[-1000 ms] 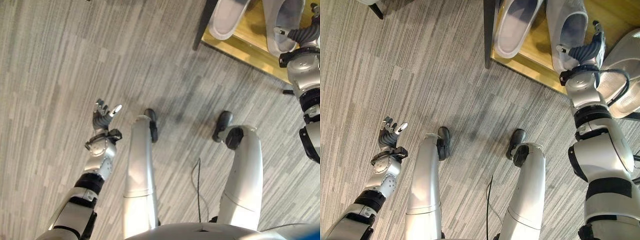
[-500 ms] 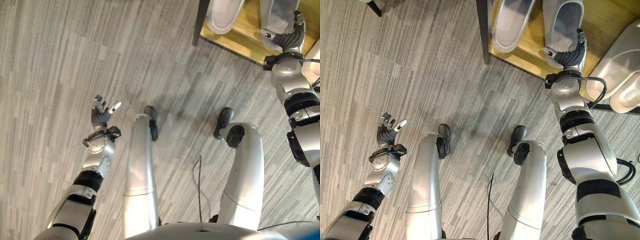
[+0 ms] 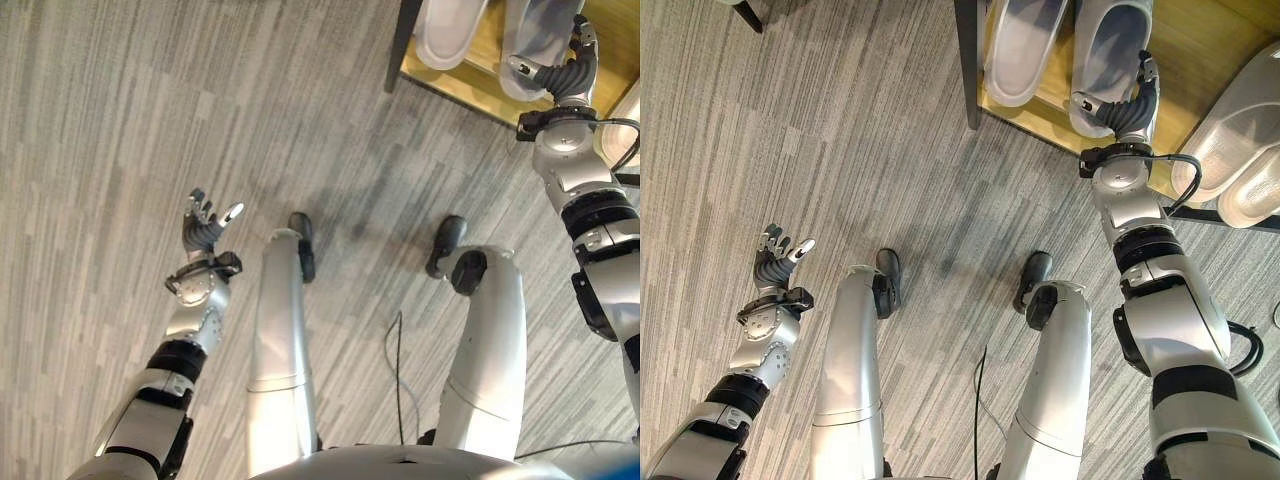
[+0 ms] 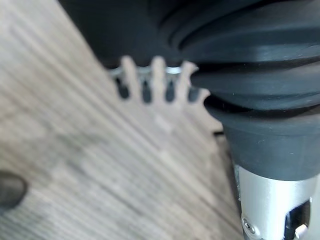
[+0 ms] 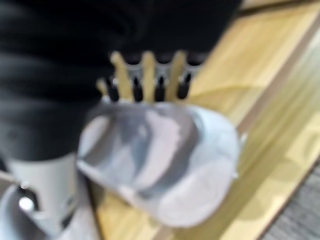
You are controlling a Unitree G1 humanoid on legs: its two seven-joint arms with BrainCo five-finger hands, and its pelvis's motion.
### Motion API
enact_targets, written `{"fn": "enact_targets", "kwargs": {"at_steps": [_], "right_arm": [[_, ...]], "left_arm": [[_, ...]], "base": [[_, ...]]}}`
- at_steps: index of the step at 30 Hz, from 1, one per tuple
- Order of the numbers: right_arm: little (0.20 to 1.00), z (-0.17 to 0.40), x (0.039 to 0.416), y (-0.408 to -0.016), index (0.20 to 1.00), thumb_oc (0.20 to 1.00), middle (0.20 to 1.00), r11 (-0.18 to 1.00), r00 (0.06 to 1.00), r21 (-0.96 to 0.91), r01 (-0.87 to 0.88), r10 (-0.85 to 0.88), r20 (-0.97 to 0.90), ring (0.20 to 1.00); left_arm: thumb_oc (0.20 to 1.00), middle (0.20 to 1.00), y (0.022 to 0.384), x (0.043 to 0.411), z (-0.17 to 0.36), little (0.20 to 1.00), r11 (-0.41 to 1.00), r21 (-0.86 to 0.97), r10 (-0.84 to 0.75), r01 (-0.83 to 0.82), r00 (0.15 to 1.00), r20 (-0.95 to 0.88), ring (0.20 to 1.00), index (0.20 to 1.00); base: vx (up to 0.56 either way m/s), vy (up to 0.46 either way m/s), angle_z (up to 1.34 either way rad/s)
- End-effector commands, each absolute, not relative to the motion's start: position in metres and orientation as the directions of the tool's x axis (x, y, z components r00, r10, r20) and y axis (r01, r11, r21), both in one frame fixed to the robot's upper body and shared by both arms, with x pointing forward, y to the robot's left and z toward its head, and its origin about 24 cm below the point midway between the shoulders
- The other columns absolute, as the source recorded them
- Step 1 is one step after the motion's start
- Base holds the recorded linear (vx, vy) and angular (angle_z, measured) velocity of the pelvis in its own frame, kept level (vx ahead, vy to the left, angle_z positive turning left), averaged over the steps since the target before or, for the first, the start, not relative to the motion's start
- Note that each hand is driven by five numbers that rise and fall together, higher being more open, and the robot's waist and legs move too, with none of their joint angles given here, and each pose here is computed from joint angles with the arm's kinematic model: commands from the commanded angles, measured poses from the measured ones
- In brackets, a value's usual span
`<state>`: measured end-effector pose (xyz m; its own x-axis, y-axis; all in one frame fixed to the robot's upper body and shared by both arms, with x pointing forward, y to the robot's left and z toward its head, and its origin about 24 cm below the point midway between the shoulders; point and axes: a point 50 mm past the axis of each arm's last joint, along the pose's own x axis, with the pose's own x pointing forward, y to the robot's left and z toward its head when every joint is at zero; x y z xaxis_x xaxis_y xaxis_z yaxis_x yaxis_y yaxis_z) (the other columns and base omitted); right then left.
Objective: Arrange the slippers neatly on the shoe rack.
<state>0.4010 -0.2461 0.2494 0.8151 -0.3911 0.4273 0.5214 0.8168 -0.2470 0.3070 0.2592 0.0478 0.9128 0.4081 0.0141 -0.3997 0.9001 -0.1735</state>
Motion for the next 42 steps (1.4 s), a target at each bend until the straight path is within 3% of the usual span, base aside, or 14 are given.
{"fn": "enact_targets", "kwargs": {"at_steps": [1,10,20,32,38,42], "right_arm": [[1.0,0.258,0.398,-0.235,1.0,1.0,1.0,0.835,0.788,-0.21,0.509,-0.354,0.504,1.0],[1.0,0.26,0.398,-0.203,1.0,1.0,1.0,0.874,0.803,-0.238,0.423,-0.241,0.544,1.0],[1.0,0.248,0.395,-0.209,1.0,1.0,1.0,0.895,0.805,-0.145,0.423,-0.297,0.513,1.0],[1.0,0.25,0.399,-0.179,1.0,1.0,1.0,0.947,0.833,-0.094,0.307,-0.22,0.507,1.0],[1.0,0.249,0.398,-0.18,1.0,1.0,1.0,0.941,0.82,-0.056,0.335,-0.262,0.509,1.0],[1.0,0.235,0.392,-0.202,1.0,1.0,1.0,0.903,0.791,-0.028,0.429,-0.361,0.493,1.0]], "left_arm": [[1.0,1.0,0.27,0.306,0.053,1.0,0.872,-0.176,0.47,-0.456,0.882,0.041,1.0,1.0],[1.0,1.0,0.267,0.311,0.057,1.0,0.876,-0.161,0.468,-0.454,0.882,0.058,1.0,1.0],[1.0,1.0,0.267,0.311,0.056,1.0,0.872,-0.154,0.477,-0.465,0.877,0.053,1.0,1.0],[1.0,1.0,0.262,0.315,0.061,1.0,0.89,-0.117,0.451,-0.441,0.889,0.082,1.0,1.0],[1.0,1.0,0.262,0.313,0.055,1.0,0.881,-0.122,0.465,-0.456,0.883,0.059,1.0,1.0],[1.0,1.0,0.263,0.309,0.051,1.0,0.859,-0.164,0.497,-0.485,0.867,0.04,1.0,1.0]], "base": [[0.0,0.0,0.0],[0.0,0.0,0.0],[0.0,-0.005,0.01],[0.0,0.001,0.0],[0.0,0.0,0.0],[-0.01,0.002,0.05]]}}
